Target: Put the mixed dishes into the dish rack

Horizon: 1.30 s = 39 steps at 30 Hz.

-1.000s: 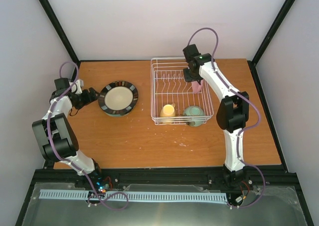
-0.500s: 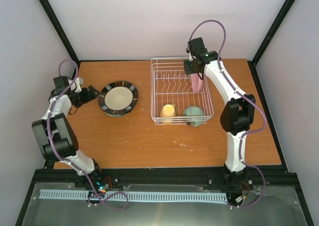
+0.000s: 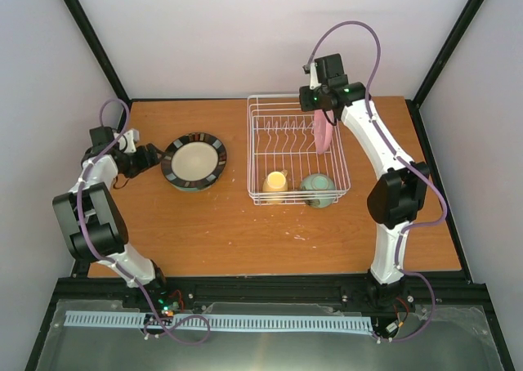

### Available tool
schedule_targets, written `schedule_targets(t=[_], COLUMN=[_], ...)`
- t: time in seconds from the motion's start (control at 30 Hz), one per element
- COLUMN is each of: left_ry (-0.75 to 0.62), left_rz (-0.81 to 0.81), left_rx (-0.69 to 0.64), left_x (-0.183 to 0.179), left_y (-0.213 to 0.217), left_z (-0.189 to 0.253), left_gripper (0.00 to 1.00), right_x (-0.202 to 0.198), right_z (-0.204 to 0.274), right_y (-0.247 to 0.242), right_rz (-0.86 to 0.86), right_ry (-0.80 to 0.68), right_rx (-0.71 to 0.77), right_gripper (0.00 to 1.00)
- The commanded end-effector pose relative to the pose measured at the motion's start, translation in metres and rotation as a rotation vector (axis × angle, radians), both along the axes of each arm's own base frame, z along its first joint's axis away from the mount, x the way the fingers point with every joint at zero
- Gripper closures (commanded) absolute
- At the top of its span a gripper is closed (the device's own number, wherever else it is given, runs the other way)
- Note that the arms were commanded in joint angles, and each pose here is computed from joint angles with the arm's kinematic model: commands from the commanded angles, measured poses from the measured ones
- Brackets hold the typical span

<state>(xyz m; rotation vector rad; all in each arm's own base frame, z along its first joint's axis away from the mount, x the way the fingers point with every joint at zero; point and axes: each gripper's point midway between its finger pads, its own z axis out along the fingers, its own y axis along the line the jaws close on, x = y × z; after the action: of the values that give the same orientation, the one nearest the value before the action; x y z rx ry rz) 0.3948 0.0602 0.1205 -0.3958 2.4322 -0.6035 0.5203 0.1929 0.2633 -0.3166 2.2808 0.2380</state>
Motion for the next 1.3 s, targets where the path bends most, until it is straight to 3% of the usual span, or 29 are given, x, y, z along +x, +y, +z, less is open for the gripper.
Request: schedule_targets(t=[0.0,0.37,0.97,1.27], left_ry=[0.023,0.053,0.054,0.041], left_rz=[-0.041,-0.072,-0.097,-0.099], left_rx=[-0.030,-0.079,-0.143,-0.122], left_x=[-0.001,0.005,0.020,0.026], left_y=[-0.007,-0.011,-0.015,-0.010], left_z=[-0.014,-0.041,-0.059,-0.050], left_gripper=[0.21,0.31,0.56,0.87], right_x=[-0.003,-0.006,-0.007,-0.008], right_z=[0.019,0.030,0.022,0.017], right_y=[0.005,0.008,0.017,0.021], right_rz=[0.038,0.052,0.064,0.073], right_ry=[-0.045,-0.065,-0.043,-0.032], right_rx=[0.030,0.050,0.054,0.051], right_gripper=[0.61,0.61,0.62,0.62])
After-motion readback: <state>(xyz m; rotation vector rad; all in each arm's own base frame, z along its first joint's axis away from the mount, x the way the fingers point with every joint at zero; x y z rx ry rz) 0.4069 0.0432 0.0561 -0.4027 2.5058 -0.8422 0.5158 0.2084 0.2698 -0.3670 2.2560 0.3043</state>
